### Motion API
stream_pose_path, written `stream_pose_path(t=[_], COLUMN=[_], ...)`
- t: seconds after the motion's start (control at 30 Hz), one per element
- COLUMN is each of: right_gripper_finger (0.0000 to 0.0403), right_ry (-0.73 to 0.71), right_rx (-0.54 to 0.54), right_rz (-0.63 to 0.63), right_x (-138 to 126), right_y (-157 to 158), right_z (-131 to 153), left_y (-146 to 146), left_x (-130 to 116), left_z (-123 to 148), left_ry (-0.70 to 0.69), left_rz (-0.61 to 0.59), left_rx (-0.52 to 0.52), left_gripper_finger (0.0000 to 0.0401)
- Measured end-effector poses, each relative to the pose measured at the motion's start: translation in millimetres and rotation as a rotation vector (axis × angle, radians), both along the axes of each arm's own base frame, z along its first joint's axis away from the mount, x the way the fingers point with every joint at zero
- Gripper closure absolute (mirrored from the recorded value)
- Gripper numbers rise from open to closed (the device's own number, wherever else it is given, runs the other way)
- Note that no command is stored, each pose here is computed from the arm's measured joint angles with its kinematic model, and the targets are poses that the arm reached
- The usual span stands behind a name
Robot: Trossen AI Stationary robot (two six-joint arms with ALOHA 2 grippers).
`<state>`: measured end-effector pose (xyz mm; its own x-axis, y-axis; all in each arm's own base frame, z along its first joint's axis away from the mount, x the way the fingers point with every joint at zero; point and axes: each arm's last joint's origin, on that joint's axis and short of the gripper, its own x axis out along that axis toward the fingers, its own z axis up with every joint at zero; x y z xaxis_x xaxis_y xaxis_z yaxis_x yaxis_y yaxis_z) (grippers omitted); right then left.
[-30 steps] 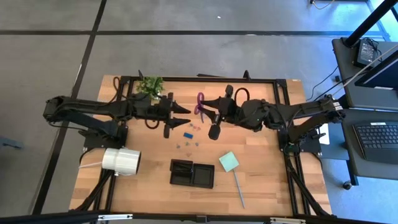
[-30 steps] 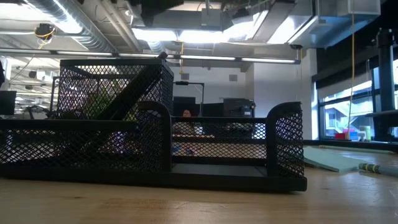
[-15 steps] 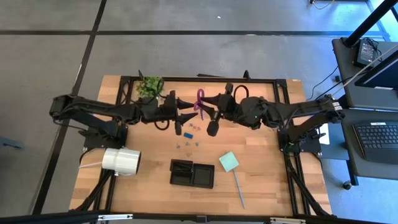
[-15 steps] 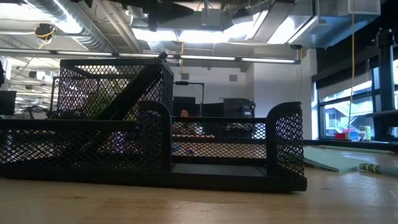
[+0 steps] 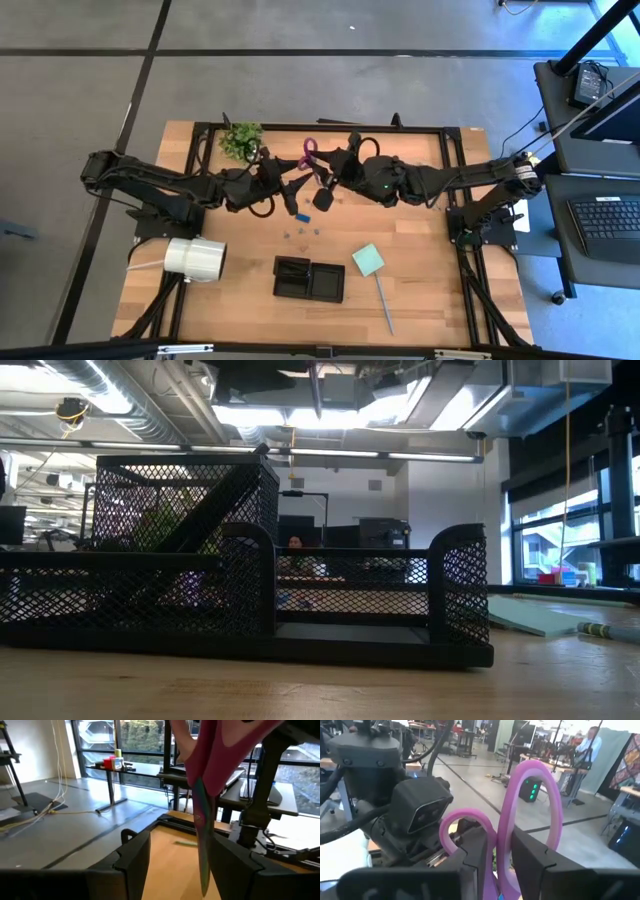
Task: Pick and place office supplies into organizer
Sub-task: Put the scissors into the desk organizer
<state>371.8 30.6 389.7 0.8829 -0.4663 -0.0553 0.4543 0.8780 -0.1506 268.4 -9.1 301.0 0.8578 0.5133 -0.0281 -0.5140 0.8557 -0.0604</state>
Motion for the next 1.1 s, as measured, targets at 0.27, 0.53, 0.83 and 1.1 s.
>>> stream_pose_path(t=[0.27,0.53,0.83,1.1], right_gripper_finger=[0.0324,0.0323,0.0322,0.0322], right_ry=[0.005,0.002,-0.026,-0.017], right_rx=[-0.023,-0.019,0.003,0.004], right_rz=[-0.005,-0.008,-0.009,-0.009], right_x=[6.1,5.9,6.0,11.7], right_y=[-3.4,-3.8,-4.0,-3.4], right_z=[-4.5,-4.2,-2.6,-9.0], left_y=[-1.3,0.0,0.5,4.8], left_x=[0.6,0.2,2.0,12.3], left_z=[-0.2,-3.5,-0.4,-9.1], left_ry=[-0.002,0.031,-0.031,-0.030], left_rz=[-0.048,-0.026,0.001,0.023], left_rx=[-0.011,-0.010,-0.034,-0.033], left_gripper_finger=[0.0216,0.0216,0.0217,0.0217])
